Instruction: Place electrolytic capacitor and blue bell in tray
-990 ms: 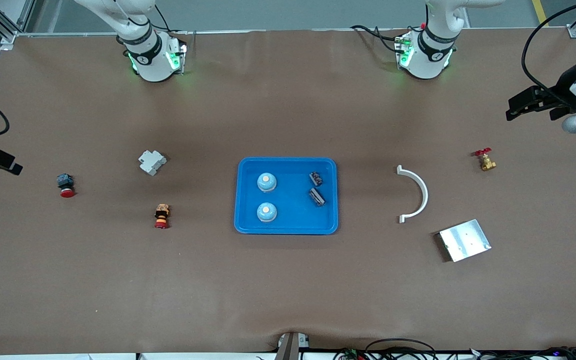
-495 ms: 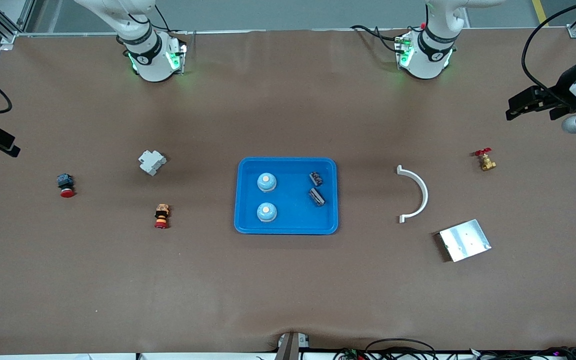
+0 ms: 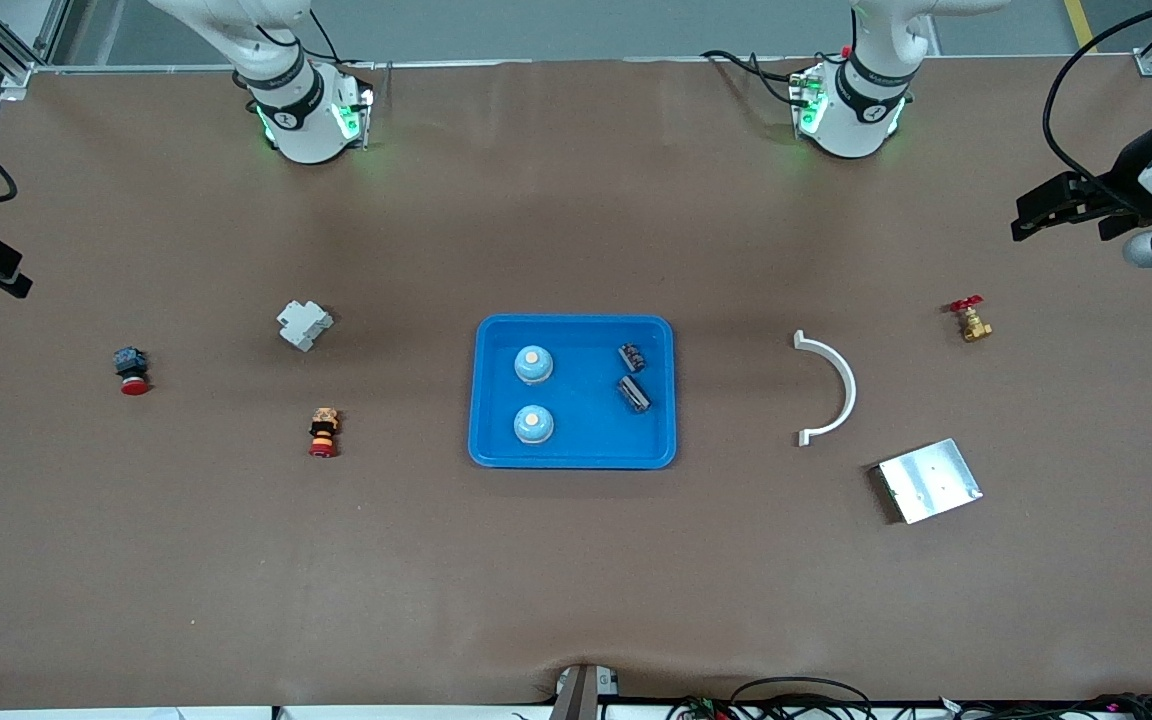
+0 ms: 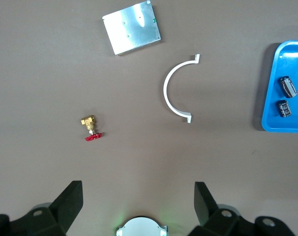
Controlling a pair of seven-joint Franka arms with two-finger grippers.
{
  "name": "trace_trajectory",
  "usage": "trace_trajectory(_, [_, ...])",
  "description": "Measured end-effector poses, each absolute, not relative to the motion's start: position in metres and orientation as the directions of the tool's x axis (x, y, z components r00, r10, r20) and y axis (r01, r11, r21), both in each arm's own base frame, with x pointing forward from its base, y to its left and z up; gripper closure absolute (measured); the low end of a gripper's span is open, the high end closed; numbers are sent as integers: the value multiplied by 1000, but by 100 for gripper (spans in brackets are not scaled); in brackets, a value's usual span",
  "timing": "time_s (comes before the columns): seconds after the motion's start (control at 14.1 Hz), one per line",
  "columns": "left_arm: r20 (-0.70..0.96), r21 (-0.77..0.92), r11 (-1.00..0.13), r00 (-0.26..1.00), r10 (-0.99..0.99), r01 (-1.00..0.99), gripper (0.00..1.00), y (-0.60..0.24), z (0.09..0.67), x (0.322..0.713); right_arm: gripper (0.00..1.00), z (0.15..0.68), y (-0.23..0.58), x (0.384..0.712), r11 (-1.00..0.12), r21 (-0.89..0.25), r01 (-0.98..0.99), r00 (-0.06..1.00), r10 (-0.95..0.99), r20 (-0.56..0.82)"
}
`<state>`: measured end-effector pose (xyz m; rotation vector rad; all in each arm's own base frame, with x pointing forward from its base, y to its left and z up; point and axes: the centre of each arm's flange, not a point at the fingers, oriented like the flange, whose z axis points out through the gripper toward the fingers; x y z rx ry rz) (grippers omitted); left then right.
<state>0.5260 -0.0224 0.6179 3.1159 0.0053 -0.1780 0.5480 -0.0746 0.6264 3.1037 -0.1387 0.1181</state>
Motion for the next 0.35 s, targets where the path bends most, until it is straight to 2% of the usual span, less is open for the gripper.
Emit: trace_trajectory(0.35, [-115,20,-1000,993,2,5,0,-22,618,526,0,627,-74,543,-996,31,-86,994,-83,77])
